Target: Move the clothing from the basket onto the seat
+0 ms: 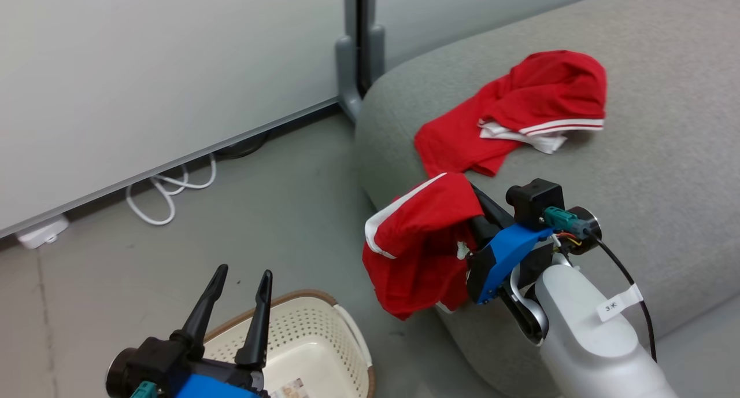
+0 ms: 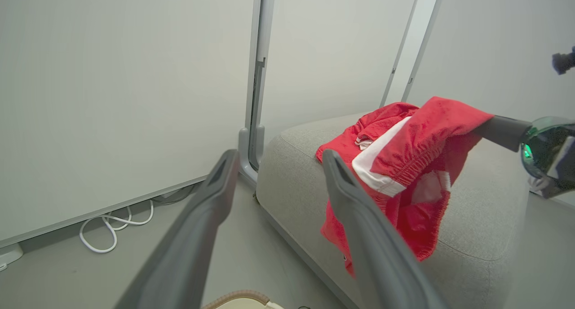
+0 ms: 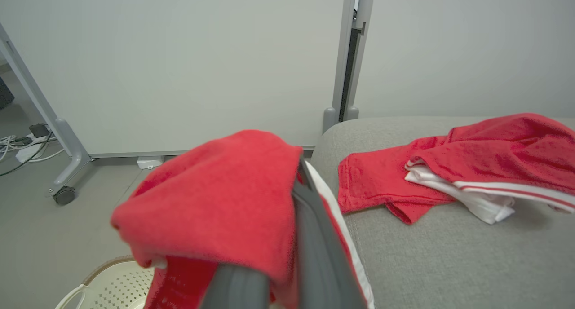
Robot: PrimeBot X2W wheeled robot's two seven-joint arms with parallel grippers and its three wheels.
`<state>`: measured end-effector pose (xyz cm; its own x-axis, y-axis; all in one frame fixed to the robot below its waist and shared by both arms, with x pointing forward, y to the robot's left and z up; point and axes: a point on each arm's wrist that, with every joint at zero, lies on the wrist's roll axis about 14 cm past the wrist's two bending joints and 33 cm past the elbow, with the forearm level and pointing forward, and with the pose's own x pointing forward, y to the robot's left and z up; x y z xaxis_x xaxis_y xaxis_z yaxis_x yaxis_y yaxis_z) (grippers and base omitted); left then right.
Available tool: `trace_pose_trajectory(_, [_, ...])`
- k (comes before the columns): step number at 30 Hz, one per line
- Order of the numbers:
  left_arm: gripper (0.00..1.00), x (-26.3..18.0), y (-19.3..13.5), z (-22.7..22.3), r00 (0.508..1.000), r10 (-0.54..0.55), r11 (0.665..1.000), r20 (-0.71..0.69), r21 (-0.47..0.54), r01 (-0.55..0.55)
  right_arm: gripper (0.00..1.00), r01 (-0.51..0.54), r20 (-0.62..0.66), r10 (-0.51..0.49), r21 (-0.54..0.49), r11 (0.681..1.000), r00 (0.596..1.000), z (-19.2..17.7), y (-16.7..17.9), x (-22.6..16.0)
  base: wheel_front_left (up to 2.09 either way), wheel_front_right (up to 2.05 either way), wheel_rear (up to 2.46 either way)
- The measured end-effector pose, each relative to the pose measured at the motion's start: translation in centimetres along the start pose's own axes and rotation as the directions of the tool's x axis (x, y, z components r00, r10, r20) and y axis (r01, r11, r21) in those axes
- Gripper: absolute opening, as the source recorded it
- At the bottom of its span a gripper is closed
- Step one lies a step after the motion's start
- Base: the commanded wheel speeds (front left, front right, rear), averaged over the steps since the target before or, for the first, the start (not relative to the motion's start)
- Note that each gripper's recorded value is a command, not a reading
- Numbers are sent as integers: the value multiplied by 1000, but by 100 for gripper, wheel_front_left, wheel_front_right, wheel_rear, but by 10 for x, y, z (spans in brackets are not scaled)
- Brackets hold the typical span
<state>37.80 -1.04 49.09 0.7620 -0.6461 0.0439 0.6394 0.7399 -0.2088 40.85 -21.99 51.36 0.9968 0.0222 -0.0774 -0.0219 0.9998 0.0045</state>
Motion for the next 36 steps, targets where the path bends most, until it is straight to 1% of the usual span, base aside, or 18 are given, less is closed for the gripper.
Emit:
trace_pose_trajectory(7, [100,14,-16,-19,997,-67,998,-45,-18,67,0,116,-13,-115,15,993,993,-7,-38,-26,0,0,0])
trace_pose_trajectory(13, [100,28,-30,-36,988,-131,991,-80,-36,129,0,213,-32,-212,29,977,977,-18,-67,-43,0,0,0])
trace_pose_trajectory(16, [100,35,-32,-40,984,-153,988,-89,-35,150,0,243,-41,-241,32,970,970,-22,-75,-47,0,0,0])
trace_pose_trajectory(24, [100,40,-37,-46,978,-184,983,-103,-40,181,0,268,-40,-267,36,963,963,-24,-81,-51,0,0,0])
trace_pose_trajectory(31, [100,42,-36,-48,976,-191,981,-102,-50,187,0,245,-70,-243,25,969,968,-29,-75,-45,0,0,0])
trace_pose_trajectory(34, [100,44,-30,-49,979,-183,982,-94,-59,178,0,240,-53,-237,58,969,970,-17,-76,-30,0,0,0])
trace_pose_trajectory(36, [100,46,-26,-52,978,-185,982,-98,-57,181,0,248,-7,-248,54,967,969,5,-86,-14,0,0,0])
